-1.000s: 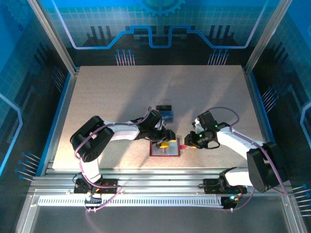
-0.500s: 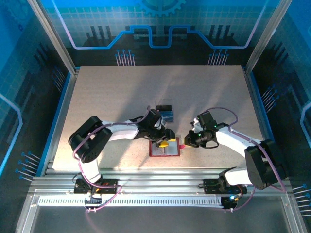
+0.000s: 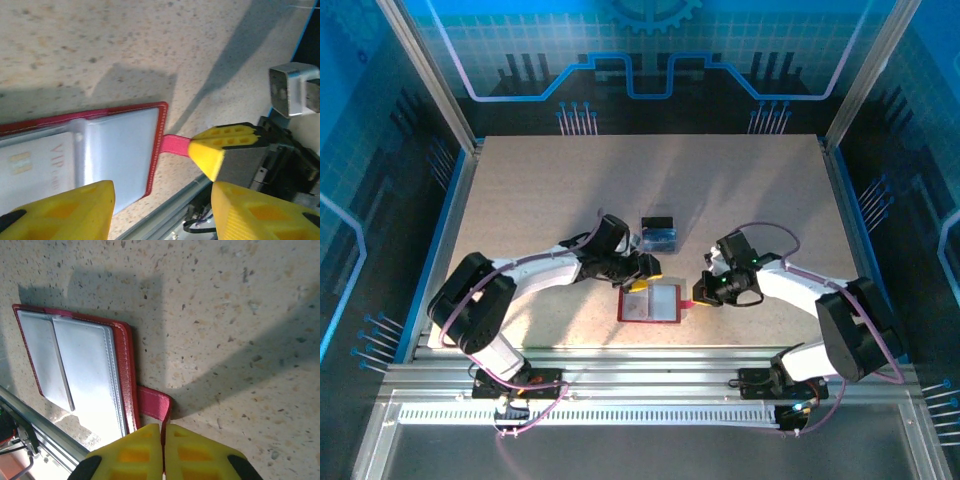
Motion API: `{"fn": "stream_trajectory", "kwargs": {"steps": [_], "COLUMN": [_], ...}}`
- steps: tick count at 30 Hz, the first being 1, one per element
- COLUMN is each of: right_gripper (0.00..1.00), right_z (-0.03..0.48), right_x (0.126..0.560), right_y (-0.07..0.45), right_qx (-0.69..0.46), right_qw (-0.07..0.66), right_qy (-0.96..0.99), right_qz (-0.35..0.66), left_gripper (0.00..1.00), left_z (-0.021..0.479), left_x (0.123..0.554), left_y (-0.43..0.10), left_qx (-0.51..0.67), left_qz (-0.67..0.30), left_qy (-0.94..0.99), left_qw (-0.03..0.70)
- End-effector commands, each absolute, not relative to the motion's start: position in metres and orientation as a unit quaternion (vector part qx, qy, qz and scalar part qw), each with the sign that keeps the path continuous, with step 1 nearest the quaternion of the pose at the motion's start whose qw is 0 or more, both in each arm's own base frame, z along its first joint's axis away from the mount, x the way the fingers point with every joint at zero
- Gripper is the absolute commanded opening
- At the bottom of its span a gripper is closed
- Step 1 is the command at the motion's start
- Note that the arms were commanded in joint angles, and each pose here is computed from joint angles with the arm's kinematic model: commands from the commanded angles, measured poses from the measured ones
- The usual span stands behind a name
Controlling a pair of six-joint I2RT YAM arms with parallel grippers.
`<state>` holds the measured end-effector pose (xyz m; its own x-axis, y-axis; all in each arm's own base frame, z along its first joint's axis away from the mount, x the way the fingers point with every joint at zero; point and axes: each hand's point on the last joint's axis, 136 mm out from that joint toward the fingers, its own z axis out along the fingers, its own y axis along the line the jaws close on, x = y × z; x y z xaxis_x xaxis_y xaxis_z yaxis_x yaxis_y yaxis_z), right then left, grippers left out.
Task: Take the credit cards out of the card holder
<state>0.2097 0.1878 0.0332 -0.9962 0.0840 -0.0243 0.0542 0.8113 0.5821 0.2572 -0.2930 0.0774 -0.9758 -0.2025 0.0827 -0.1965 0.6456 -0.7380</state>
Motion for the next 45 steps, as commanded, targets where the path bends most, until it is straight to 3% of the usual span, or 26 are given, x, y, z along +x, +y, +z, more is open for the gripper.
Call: {"fn": "stream_trajectory", "kwargs": {"steps": [1,15,20,25,33,45], "right_gripper": [0.08,0.08,0.16,0.24,0.26,0.27], "right_z": [0.036,0.034,0.04,0.058,0.088,0.073], "right_x": [0.215,0.222,0.224,0.228,0.234,0.223], "right_y": [0.196,0.197,0.197,0.198,0.218,0.292], "right_qx": [0.034,0.031,0.029,0.025,0.007,-0.044], "right_qw": [0.028,0.032,0.034,0.049,0.071,0.022], "right_qy": [0.949,0.952,0.952,0.95,0.942,0.933], "right_qz": [0.311,0.304,0.302,0.307,0.327,0.356], "left_gripper": [0.54,0.49,0.47,0.41,0.25,0.15], "left_z": [0.068,0.055,0.052,0.048,0.039,0.028], "left_x": [0.249,0.242,0.24,0.236,0.228,0.219], "left_y": [-0.271,-0.248,-0.244,-0.241,-0.236,-0.23], "left_qx": [-0.116,-0.137,-0.139,-0.141,-0.147,-0.158], "left_qz": [-0.38,-0.355,-0.347,-0.343,-0.338,-0.333], "left_qy": [0.918,0.925,0.927,0.929,0.93,0.929], "left_qw": [0.004,0.007,0.008,0.005,-0.001,-0.005]}}
